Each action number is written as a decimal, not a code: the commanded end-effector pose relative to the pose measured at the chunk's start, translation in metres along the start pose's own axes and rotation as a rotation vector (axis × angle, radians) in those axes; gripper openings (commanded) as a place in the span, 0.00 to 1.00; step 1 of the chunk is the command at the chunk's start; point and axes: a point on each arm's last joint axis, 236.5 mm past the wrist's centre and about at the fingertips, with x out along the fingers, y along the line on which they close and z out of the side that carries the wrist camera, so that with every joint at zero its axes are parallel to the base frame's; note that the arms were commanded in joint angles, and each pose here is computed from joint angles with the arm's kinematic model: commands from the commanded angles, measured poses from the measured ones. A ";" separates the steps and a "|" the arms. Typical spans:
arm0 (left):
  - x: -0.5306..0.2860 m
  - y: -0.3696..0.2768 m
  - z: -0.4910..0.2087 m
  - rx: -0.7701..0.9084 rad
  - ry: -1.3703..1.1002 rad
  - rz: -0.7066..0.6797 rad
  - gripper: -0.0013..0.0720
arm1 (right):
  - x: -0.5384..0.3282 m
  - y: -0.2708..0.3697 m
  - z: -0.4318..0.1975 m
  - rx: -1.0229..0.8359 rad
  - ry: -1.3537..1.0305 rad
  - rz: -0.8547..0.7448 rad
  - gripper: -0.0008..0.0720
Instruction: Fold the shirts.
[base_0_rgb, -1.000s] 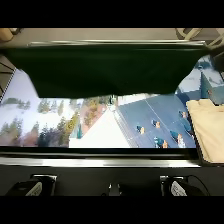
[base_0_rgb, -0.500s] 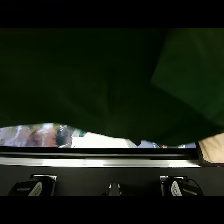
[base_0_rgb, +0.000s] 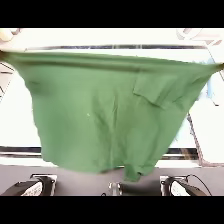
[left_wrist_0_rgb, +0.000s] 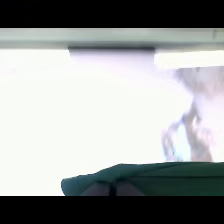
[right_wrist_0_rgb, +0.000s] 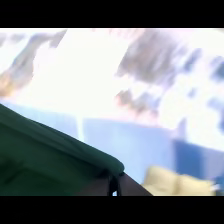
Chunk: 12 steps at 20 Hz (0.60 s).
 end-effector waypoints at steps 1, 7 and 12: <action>0.124 0.033 -0.085 -0.053 0.382 0.004 0.05 | 0.129 0.008 -0.056 0.108 0.301 0.247 0.03; 0.271 0.064 -0.159 -0.132 0.570 0.002 0.05 | 0.312 0.045 -0.067 0.134 0.339 0.299 0.03; 0.311 0.063 -0.144 -0.174 0.470 -0.028 0.05 | 0.340 0.037 -0.044 0.172 0.215 0.260 0.04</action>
